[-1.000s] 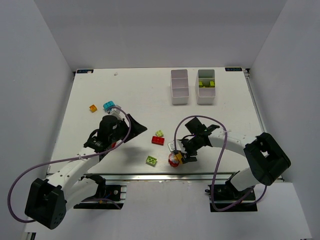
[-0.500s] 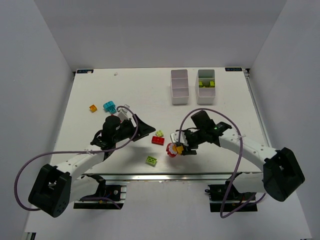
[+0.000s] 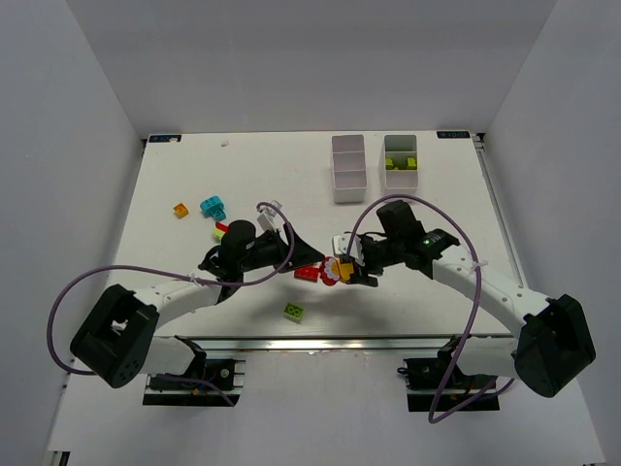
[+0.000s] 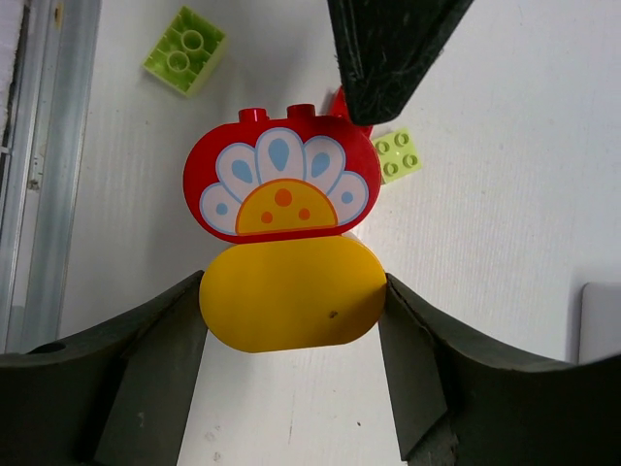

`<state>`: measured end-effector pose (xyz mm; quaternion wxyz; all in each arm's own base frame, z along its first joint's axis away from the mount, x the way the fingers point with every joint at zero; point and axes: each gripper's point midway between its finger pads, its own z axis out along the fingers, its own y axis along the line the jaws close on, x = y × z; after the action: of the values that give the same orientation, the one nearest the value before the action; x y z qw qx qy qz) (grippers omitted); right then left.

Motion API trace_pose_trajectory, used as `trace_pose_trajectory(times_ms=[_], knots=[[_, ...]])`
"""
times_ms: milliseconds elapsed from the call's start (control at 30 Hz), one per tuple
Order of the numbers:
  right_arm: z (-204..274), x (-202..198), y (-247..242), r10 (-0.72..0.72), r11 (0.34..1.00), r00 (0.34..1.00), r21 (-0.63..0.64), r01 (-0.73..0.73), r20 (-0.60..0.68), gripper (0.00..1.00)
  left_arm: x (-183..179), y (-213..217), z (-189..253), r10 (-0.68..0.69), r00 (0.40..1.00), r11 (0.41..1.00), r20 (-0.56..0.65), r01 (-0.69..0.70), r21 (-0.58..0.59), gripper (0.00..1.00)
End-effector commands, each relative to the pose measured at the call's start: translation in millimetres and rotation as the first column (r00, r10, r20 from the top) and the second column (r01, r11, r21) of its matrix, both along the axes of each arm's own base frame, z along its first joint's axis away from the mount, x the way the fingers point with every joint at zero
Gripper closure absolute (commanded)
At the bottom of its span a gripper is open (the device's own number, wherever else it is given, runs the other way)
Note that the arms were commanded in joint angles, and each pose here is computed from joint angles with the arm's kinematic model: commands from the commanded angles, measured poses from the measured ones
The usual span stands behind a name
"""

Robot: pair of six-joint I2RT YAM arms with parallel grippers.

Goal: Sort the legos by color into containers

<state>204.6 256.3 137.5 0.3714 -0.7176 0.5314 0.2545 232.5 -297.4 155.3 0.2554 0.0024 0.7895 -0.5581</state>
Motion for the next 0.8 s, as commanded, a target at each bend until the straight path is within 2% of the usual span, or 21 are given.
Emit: trace_pose_trajectory(times_ms=[0, 333, 467, 600, 633, 700, 733, 767], knots=[[29, 14, 7, -0.031, 0.998, 0.997, 0.065, 0.026, 0.07, 1.0, 3, -10, 24, -0.035, 0.997, 0.998, 0.074, 0.038, -0.048, 0.28], [35, 17, 12, -0.024, 0.996, 0.997, 0.084, 0.018, 0.072, 1.0, 0, -22, 18, -0.084, 0.995, 0.995, 0.057, 0.086, -0.042, 0.31], [37, 17, 13, -0.025, 0.996, 0.997, 0.091, 0.018, 0.074, 1.0, -2, -28, 19, -0.111, 0.992, 0.992, 0.054, 0.114, -0.058, 0.39], [36, 15, 12, -0.023, 0.996, 0.997, 0.09, 0.017, 0.071, 1.0, -4, -31, 24, -0.125, 0.991, 0.988, 0.057, 0.129, -0.086, 0.54], [34, 15, 12, -0.022, 0.996, 0.997, 0.088, 0.016, 0.07, 1.0, -3, -32, 29, -0.126, 0.989, 0.986, 0.072, 0.133, -0.1, 0.67], [32, 15, 10, -0.025, 0.996, 0.997, 0.082, 0.019, 0.074, 1.0, -3, -34, 34, -0.134, 0.988, 0.983, 0.077, 0.142, -0.115, 0.8], [29, 14, 7, -0.025, 0.997, 0.997, 0.074, 0.02, 0.068, 1.0, -3, -34, 34, -0.133, 0.988, 0.984, 0.074, 0.141, -0.111, 0.92], [29, 15, 4, -0.036, 0.996, 0.997, 0.078, 0.03, 0.069, 1.0, -1, -34, 34, -0.129, 0.989, 0.985, 0.077, 0.137, -0.107, 0.96]])
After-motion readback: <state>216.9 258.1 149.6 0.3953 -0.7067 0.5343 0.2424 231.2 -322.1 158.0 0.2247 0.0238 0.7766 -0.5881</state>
